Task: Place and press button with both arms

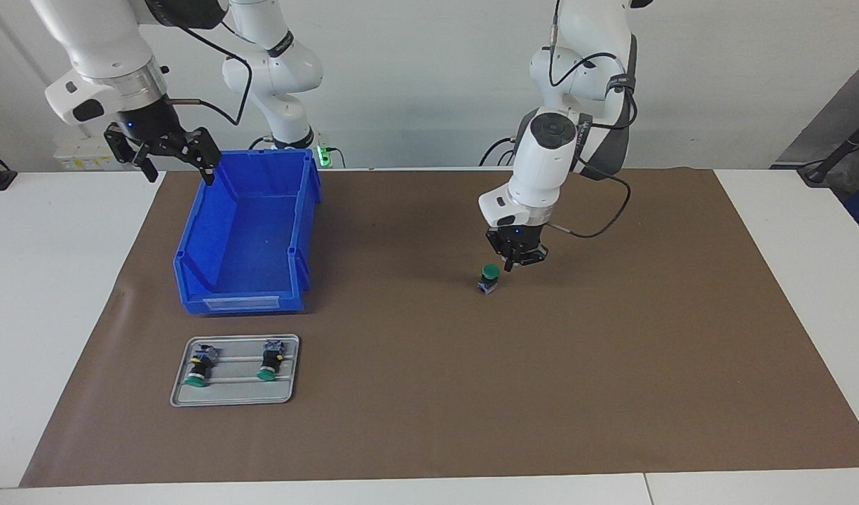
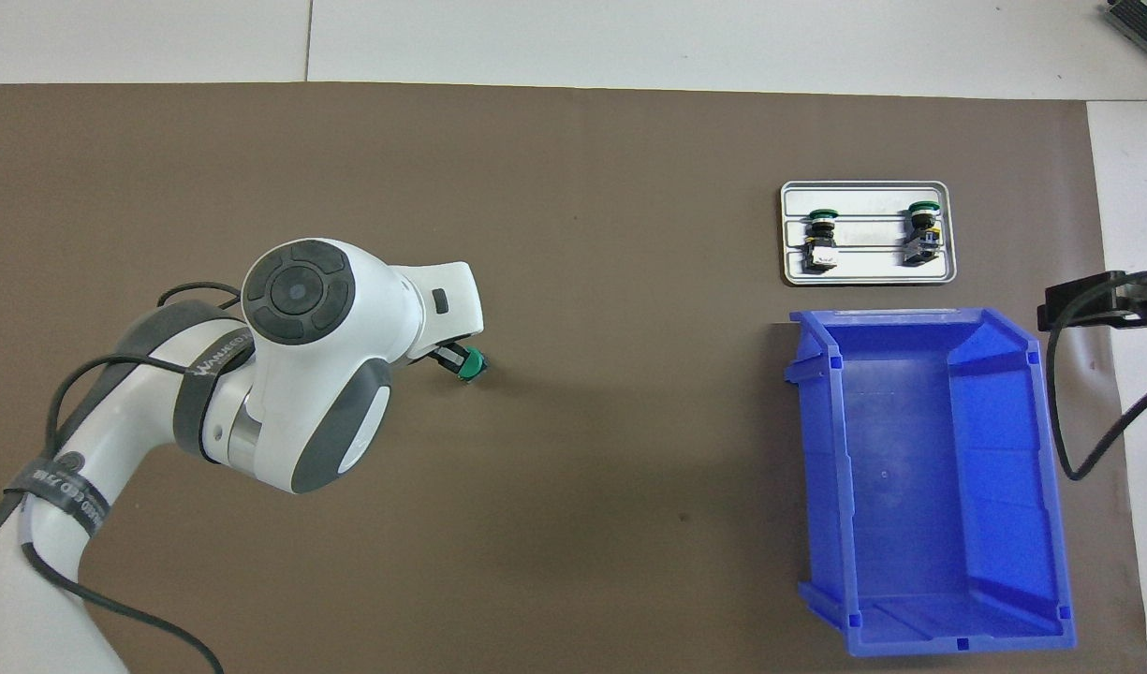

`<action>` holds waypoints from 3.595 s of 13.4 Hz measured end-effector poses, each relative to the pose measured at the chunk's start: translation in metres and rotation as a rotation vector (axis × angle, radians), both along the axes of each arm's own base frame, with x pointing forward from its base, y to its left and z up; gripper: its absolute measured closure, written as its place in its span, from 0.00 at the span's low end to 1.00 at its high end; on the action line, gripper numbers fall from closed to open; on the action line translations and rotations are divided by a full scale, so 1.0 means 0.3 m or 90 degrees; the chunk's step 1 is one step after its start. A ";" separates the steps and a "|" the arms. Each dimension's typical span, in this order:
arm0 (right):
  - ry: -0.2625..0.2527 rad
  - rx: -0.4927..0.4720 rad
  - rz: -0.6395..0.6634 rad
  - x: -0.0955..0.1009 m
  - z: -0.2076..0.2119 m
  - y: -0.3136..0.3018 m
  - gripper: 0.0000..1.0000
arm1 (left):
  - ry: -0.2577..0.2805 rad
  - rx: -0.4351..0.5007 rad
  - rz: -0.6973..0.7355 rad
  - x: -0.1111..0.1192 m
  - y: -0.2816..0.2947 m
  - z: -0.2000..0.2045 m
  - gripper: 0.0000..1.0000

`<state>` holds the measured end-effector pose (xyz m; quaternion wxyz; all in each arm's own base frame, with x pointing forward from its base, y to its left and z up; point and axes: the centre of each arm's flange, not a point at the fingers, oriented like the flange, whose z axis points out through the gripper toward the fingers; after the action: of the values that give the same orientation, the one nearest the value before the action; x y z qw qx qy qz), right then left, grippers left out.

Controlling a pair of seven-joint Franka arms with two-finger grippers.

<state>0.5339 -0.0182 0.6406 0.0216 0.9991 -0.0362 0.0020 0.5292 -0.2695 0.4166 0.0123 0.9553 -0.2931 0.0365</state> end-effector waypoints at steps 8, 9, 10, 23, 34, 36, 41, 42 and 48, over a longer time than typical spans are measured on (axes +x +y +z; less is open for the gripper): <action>0.000 0.000 0.000 0.000 0.000 0.000 0.00 | 0.013 0.008 0.097 0.100 0.480 0.150 0.78; 0.000 0.000 0.000 0.000 0.000 0.000 0.00 | 0.006 0.006 0.113 0.107 0.553 0.176 0.68; 0.000 0.000 0.000 0.000 0.000 0.000 0.00 | 0.002 0.003 0.135 0.110 0.634 0.204 0.56; -0.009 0.031 0.055 0.028 -0.085 0.451 0.00 | -0.001 -0.017 0.233 0.098 0.943 0.732 0.00; -0.059 0.088 -0.077 -0.033 -0.698 1.567 0.00 | 0.059 -0.011 0.321 0.104 0.953 0.763 0.00; -0.073 0.076 -0.081 -0.053 -0.792 1.679 0.00 | 0.070 -0.010 0.324 0.082 0.953 0.744 0.00; -0.113 0.074 -0.076 -0.023 -0.970 1.788 0.00 | 0.070 -0.012 0.329 0.049 0.955 0.701 0.00; -0.116 0.076 -0.077 -0.017 -0.975 1.786 0.00 | 0.065 -0.013 0.330 0.050 0.956 0.694 0.00; -0.106 0.063 -0.077 -0.027 -1.031 1.773 0.01 | 0.061 -0.014 0.328 0.050 0.951 0.692 0.00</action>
<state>0.5259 0.5138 0.3311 -0.0308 0.9914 -0.0980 0.0815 0.5441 0.0157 0.6241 0.0269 0.9989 -0.0386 -0.0039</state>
